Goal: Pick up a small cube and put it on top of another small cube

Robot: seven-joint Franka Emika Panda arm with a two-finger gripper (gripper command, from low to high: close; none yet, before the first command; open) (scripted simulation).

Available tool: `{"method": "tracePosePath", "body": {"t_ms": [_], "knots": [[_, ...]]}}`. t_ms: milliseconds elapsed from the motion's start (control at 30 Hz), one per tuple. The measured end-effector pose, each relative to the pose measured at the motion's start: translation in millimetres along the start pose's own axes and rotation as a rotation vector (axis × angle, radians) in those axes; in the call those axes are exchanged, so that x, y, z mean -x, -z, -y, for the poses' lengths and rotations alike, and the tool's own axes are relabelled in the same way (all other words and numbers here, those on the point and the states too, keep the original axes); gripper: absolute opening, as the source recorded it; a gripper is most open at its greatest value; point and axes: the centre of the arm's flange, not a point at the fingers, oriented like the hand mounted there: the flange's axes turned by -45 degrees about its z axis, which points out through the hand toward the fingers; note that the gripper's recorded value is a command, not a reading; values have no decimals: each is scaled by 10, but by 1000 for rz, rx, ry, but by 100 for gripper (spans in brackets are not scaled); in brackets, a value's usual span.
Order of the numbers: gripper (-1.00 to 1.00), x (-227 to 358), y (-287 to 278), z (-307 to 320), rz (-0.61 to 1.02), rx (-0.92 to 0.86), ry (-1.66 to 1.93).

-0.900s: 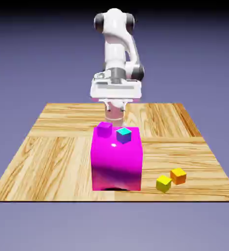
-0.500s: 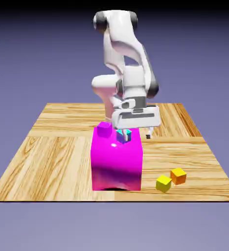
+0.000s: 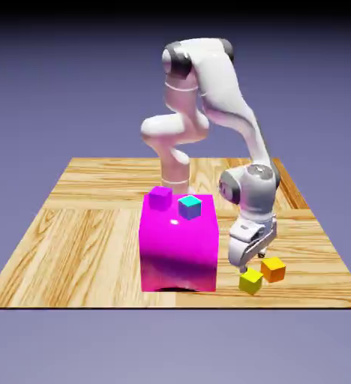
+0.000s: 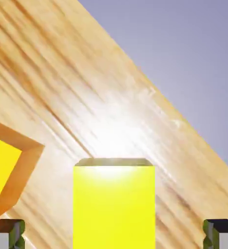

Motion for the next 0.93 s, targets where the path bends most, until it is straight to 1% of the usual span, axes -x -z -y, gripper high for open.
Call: {"method": "tracePosePath", "body": {"t_ms": [100, 133, 200, 367, 600, 667, 800, 833, 900, 933], "knots": [[0, 15, -411, 5, 0, 0, 0], [-100, 16, -431, 6, 0, 0, 0], [-100, 16, -431, 6, 0, 0, 0], [-100, 10, 249, 6, 1, 0, 0], [-100, -220, 773, 859, 0, -1, -52], [-100, -227, 803, 911, 0, 1, -55], [-100, -232, 234, 905, 0, 2, -56], [100, -221, 104, 910, 0, 2, -55], [100, -221, 103, 910, 0, 2, -55], [100, -233, 250, 904, 0, 2, -56]]}}
